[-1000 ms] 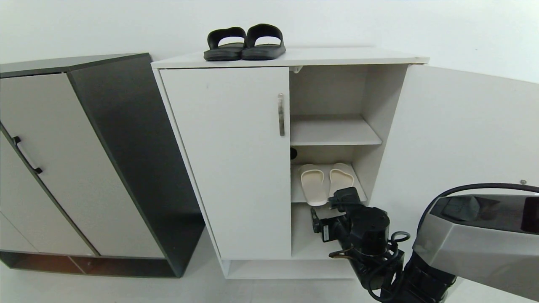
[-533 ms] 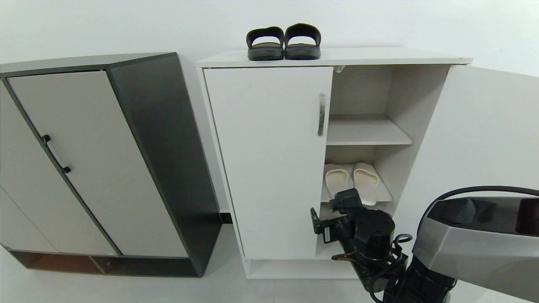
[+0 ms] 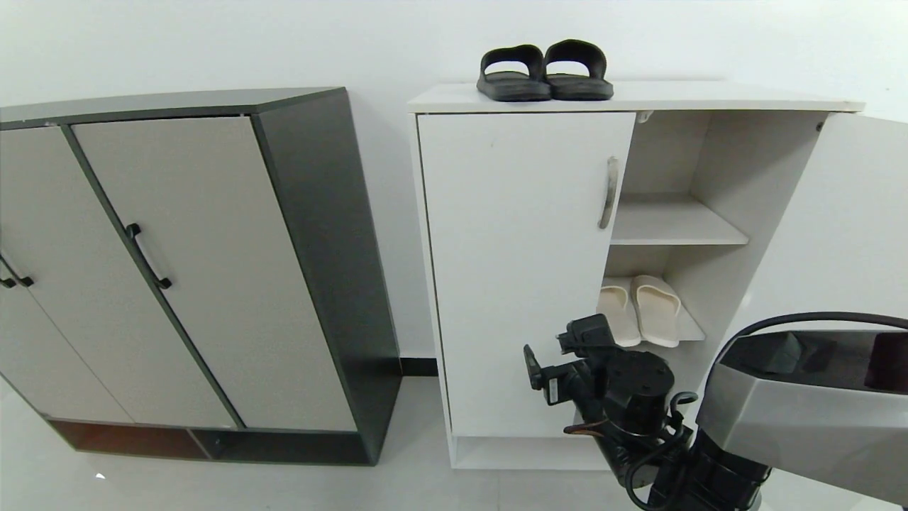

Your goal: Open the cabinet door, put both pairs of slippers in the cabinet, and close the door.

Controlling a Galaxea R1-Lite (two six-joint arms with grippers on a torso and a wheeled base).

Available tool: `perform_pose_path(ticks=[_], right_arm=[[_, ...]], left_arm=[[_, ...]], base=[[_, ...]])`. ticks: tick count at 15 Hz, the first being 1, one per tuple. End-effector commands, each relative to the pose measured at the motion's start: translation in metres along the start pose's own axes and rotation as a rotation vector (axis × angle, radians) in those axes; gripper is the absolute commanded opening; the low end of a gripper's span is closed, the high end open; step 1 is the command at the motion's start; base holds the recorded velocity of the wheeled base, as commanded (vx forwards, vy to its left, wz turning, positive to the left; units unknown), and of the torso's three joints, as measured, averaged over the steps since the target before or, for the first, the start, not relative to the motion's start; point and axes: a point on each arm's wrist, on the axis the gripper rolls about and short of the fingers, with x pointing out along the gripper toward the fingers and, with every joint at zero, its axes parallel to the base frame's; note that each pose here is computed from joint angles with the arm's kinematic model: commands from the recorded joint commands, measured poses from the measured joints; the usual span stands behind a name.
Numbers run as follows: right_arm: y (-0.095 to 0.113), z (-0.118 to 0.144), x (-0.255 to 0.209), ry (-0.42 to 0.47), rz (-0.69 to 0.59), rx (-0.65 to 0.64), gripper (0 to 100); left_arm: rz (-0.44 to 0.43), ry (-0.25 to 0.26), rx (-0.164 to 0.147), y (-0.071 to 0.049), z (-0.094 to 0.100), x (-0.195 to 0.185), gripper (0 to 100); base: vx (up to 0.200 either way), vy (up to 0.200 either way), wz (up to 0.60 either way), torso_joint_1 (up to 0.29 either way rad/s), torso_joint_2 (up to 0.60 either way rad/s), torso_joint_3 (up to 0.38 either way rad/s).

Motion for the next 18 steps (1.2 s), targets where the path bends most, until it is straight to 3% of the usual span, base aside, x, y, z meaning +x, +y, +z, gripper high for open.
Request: perform_pose_path(ticks=[1,14,18], right_arm=[[-0.005,0.002,0.0,0.002,0.009,-0.004,100],[-0.002,-0.013,0.002,0.022,0.042,-0.024,100],[-0.001,-0.012,0.003,0.02,0.042,-0.022,100]], left_arm=[[0.0,0.002,0.0,0.0,0.0,0.0,0],[0.0,0.002,0.0,0.0,0.0,0.0,0],[0.0,0.002,0.0,0.0,0.0,0.0,0]], base=[[0.0,0.0,0.0,0.0,0.0,0.0],[0.0,0.0,0.0,0.0,0.0,0.0],[0.0,0.0,0.0,0.018,-0.24,-0.316]])
